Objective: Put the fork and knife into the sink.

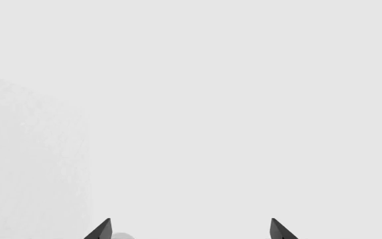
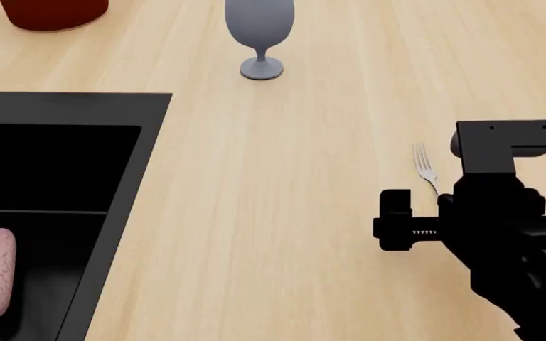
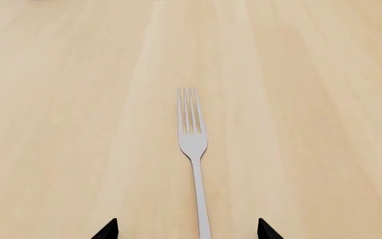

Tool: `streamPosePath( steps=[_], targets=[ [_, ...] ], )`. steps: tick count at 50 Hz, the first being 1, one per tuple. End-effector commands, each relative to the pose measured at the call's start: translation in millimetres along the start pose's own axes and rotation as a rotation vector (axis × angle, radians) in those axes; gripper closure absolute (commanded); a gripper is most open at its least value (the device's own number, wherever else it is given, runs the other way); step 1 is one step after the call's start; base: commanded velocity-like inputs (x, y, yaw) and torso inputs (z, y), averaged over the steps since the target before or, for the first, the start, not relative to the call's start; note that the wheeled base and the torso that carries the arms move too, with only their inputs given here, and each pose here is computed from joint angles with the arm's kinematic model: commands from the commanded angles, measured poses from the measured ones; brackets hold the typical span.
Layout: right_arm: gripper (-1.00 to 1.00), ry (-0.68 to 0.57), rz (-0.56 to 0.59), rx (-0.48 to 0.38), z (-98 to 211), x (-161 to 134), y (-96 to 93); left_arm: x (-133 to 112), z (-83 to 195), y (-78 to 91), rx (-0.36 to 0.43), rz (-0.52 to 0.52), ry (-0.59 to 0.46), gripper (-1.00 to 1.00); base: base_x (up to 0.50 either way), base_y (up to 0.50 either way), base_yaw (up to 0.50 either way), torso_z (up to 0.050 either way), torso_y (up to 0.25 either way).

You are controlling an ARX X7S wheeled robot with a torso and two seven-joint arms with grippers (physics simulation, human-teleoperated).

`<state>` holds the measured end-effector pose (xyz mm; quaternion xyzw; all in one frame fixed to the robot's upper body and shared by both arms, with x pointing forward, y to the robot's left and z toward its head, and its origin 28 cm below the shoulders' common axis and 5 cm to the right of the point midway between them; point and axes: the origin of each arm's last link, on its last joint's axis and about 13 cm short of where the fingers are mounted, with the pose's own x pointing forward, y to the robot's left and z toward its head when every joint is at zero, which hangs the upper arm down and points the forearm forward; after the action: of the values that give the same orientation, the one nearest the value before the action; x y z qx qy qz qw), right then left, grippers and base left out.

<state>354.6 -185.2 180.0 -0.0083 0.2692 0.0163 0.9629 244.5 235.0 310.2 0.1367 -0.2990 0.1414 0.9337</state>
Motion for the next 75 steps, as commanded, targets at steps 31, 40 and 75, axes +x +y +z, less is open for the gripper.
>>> streamPosePath(
  steps=[31,40,75],
  targets=[
    [1.00,0.012,0.062,0.023,-13.2,8.6,6.4,0.7,1.1,3.7,-0.021,0.021,0.003,-1.00,0.00,0.00,0.00,0.000,0.000],
    [1.00,-0.001,0.065,0.027,-9.8,3.6,6.8,-0.7,1.3,5.7,-0.028,0.028,0.005,-1.00,0.00,0.00,0.00,0.000,0.000],
    [1.00,-0.419,0.083,-0.329,44.8,-121.3,44.2,-1.8,-4.4,-1.1,-0.036,-0.004,0.019,-1.00,0.00,0.00,0.00,0.000,0.000]
  ],
)
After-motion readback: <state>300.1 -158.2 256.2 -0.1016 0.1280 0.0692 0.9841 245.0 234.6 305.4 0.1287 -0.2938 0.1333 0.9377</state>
